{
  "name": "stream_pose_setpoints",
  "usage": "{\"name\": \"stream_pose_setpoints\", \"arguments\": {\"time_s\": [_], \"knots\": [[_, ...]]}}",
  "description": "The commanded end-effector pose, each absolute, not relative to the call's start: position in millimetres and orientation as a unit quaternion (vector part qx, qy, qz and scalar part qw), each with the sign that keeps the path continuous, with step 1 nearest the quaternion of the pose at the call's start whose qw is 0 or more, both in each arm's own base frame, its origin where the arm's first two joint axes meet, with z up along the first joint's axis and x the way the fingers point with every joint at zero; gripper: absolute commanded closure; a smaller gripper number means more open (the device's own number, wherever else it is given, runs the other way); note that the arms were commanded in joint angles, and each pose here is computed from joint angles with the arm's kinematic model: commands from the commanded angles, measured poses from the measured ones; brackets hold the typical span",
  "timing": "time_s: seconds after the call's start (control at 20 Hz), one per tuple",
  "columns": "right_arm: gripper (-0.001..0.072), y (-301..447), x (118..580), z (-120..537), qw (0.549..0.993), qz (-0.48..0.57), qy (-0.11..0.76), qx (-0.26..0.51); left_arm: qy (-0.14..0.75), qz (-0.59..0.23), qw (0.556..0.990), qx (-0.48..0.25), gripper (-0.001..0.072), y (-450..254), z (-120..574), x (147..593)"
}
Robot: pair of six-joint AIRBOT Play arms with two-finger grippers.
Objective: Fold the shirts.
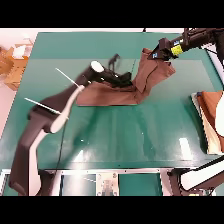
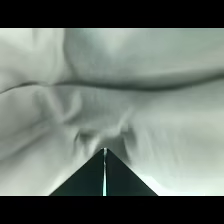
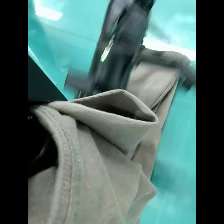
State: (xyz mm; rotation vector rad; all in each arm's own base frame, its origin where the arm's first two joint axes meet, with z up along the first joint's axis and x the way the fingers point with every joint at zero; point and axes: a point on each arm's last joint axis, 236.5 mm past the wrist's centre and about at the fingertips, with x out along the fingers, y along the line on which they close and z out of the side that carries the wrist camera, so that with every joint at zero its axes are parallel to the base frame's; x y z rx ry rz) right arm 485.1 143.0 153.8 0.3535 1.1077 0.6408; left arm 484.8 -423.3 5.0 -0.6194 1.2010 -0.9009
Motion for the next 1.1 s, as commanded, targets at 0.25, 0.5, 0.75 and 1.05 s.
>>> {"name": "stream_pose_setpoints", "arguments": {"time_s": [0.25,0.5,0.75,1.05], "knots": [[0.0692,291.4,492.7,125.1,0.779,0.354,0.489,0.170,0.432,-0.351,0.774,-0.302,0.0683,-164.8,184.8,528.2],[0.0689,460.0,497.0,37.5,0.785,0.374,0.438,0.227,0.398,-0.298,0.809,-0.314,0.0683,-71.0,213.8,523.9],[0.0039,503.7,484.7,7.0,0.770,0.380,0.436,0.268,0.429,-0.301,0.798,-0.298,0.0683,-62.2,200.9,509.2],[0.0039,284.9,538.4,86.4,0.813,0.284,0.471,0.191,0.426,-0.304,0.801,-0.290,0.0683,-62.0,200.6,509.3]]}}
